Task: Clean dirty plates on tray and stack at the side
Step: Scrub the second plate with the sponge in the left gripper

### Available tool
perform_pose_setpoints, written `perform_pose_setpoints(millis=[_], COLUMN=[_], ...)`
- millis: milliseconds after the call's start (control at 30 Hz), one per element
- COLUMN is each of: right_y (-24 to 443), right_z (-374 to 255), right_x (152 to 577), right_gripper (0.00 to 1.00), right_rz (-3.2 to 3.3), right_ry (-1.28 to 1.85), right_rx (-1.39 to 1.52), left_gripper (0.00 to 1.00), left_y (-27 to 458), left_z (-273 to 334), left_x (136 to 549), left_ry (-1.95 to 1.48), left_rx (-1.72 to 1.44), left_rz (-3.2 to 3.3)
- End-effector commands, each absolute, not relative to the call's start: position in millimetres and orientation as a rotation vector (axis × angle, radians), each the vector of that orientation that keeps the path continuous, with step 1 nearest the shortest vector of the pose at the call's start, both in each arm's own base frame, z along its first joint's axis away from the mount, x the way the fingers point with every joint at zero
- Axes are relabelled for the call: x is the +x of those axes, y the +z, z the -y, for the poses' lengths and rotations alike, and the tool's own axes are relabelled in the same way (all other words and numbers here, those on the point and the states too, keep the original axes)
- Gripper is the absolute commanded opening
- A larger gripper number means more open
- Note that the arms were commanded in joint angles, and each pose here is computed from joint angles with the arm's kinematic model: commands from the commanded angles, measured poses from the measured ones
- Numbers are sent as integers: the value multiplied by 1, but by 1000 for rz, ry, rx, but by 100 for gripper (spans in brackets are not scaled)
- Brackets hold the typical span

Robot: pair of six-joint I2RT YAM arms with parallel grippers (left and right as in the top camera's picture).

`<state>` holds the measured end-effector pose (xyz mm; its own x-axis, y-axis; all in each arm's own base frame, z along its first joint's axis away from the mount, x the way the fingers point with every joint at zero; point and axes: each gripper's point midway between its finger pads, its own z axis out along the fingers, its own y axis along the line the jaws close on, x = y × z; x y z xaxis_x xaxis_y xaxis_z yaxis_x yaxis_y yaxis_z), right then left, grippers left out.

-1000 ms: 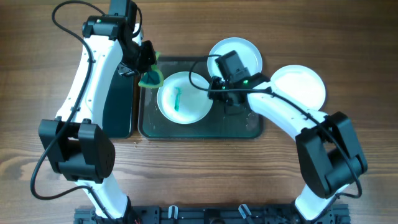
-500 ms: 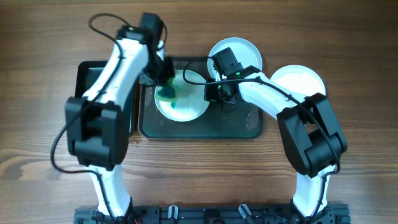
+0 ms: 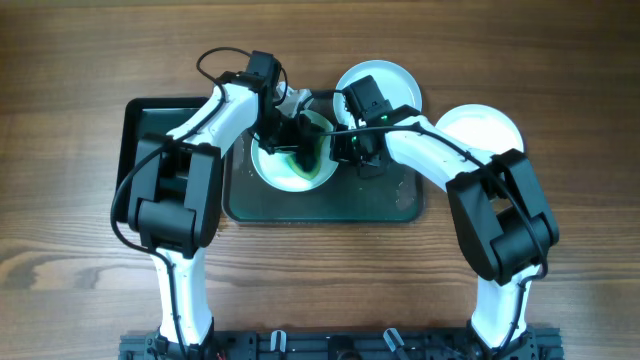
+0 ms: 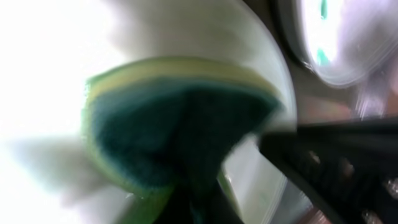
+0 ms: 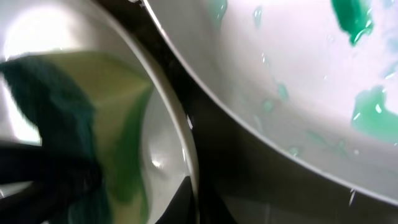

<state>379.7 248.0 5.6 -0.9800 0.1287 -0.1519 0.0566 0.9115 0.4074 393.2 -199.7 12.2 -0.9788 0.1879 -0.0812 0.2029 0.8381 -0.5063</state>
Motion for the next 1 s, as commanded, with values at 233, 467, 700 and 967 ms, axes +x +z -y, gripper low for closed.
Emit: perform_pose_setpoints(millis=[233, 467, 700, 967], right_y=[5, 5, 5, 6], right_z=[-258, -258, -258, -258], right_x=[379, 379, 378, 379], right_gripper=[4, 4, 4, 4], right_rz=[-2908, -2911, -2914, -2909], right_ry=[651, 658, 661, 664], right_rx=[121, 120, 123, 124], left_gripper=[4, 4, 4, 4], left_y=[-12, 29, 0, -8], left_z=[98, 226, 59, 89], left_x=[375, 357, 425, 356], left_ry=[136, -1132, 464, 258], left_rx=[-223, 537, -516, -162], left_rz=[-3198, -2982, -2835, -3262])
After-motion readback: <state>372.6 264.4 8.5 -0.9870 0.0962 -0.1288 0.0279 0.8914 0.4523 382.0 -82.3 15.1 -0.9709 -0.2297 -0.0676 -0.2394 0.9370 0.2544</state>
